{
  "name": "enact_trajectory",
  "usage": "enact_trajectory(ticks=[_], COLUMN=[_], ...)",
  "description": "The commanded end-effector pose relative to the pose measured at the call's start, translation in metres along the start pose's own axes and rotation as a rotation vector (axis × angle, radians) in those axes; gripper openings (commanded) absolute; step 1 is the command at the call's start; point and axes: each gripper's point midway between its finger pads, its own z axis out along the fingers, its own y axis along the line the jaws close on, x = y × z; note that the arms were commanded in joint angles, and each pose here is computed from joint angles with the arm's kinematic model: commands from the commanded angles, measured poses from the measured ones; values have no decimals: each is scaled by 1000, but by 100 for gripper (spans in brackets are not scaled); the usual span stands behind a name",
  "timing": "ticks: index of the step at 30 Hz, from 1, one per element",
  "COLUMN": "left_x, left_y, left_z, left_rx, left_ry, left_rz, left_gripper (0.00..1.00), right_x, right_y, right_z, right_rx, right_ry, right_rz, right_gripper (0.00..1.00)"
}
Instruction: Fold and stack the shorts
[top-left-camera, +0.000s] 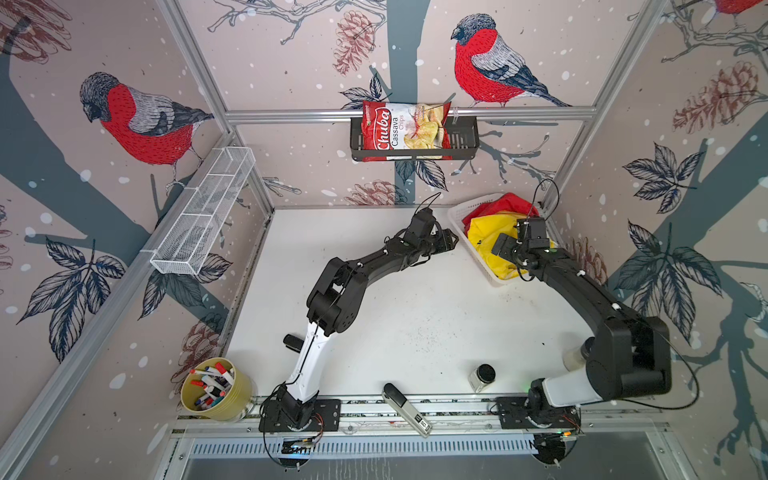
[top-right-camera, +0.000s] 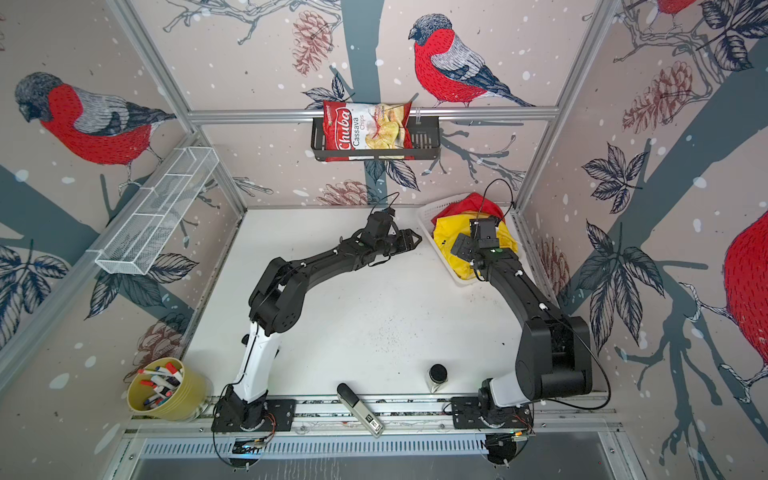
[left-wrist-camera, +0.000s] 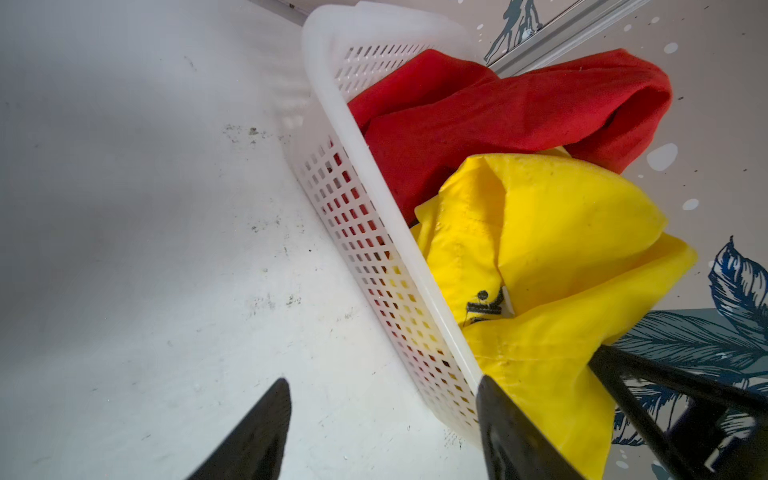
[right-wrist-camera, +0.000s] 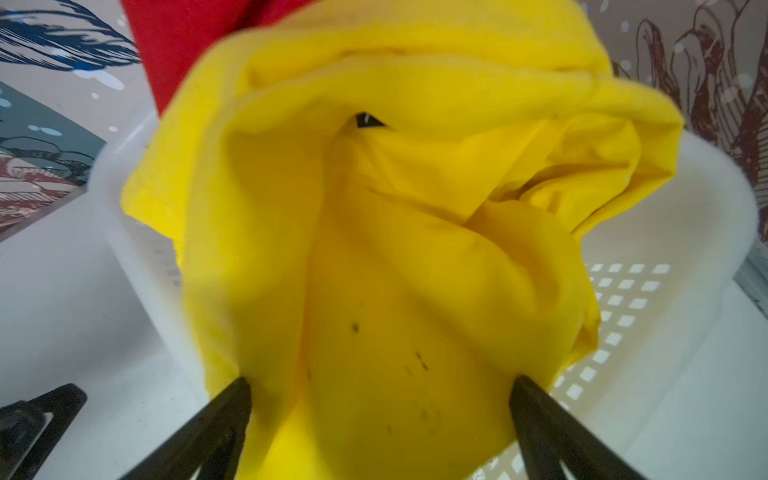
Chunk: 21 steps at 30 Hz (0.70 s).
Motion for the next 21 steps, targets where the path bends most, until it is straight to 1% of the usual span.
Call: enact_trajectory(ticks=[1,2,3,5,6,8,10,13,16,17,18,19,21], left_x=[1,4,6,10,12,16,20,24,27,29,30,30,29], left_y=[-15,-15,-17,-21,-21,-23,-26,-28,-31,-31,-31,-31,-29], left_z=[5,7,10,16,18,26,32,39,45,45,45,45,43], left_rx=[52,54,57,61,60,64,67,71,77,76,78,74,68], left_ry=[-9,-4,0,10,16,29,38,46,58,61,63,63,57], left_rz=[5,7,9,12,13,15,18,21,21,21,22,23,25], left_gripper=[70,70,70,70,70,70,70,70,69,69,69,69,69], right_x=[-10,-15,-22,-50,-64,-100,-133,-174,-198,-201,-201,-197,-181], right_y=[15,16,17,23,24,29,33,45,54,57,59,60,56], right_z=[17,19,17,-2,-16,-55,-103,-181,-240,-250,-251,-246,-222], right_rx=[-89,-106,-115,-122,-123,-137,-151,-200,-208,-196,-183,-171,-134], right_ry=[21,26,16,-55,-96,-201,-317,-535,-657,-676,-673,-655,-600], right_rz=[18,32,44,51,59,74,88,103,103,92,82,70,53], right_gripper=[39,14,2,0,0,0,0,0,0,0,1,10,35])
